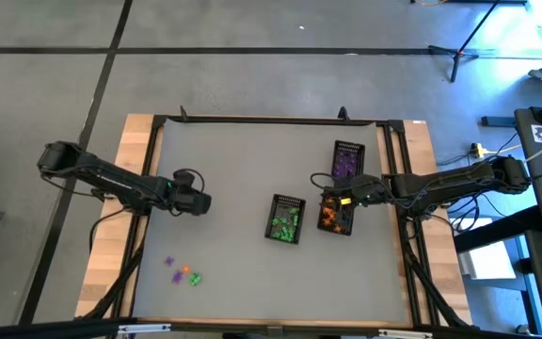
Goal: Sort Halloween decoration
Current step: Put the purple spider toy into the top bin
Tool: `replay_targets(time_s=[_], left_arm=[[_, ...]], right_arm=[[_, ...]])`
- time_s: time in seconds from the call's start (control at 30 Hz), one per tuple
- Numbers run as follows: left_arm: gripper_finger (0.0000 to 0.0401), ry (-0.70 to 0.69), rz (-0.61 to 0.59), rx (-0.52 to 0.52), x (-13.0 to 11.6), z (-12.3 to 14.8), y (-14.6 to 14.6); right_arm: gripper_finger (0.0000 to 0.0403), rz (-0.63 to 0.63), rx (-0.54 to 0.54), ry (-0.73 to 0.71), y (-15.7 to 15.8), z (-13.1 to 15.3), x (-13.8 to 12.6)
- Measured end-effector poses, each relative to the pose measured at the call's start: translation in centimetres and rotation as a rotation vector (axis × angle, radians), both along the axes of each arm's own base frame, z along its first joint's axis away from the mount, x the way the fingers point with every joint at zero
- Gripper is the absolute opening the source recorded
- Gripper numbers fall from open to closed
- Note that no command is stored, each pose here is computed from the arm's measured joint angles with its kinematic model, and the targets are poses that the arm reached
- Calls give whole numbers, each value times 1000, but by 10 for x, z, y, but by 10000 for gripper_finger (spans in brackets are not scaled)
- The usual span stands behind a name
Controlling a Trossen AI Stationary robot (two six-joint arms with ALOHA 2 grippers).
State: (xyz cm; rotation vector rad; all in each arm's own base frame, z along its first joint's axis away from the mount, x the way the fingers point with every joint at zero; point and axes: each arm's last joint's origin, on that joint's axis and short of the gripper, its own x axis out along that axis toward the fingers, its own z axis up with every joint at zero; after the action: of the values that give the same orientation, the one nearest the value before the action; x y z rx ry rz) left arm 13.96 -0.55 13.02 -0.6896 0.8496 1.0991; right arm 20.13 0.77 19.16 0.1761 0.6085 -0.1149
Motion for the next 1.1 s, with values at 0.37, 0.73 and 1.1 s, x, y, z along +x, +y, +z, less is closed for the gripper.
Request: replay_targets(time_s=[0.37,0.73,1.1], left_arm=[[115,21,100,-16,-9,-10,10],[35,27,115,-19,-10,-11,12],[2,-30,3,50,8,5,9]], right_arm=[[145,-40,-28,-2,-1,0,0],[145,-40,-28,-2,-1,0,0],[145,-40,-28,-2,-1,0,0]])
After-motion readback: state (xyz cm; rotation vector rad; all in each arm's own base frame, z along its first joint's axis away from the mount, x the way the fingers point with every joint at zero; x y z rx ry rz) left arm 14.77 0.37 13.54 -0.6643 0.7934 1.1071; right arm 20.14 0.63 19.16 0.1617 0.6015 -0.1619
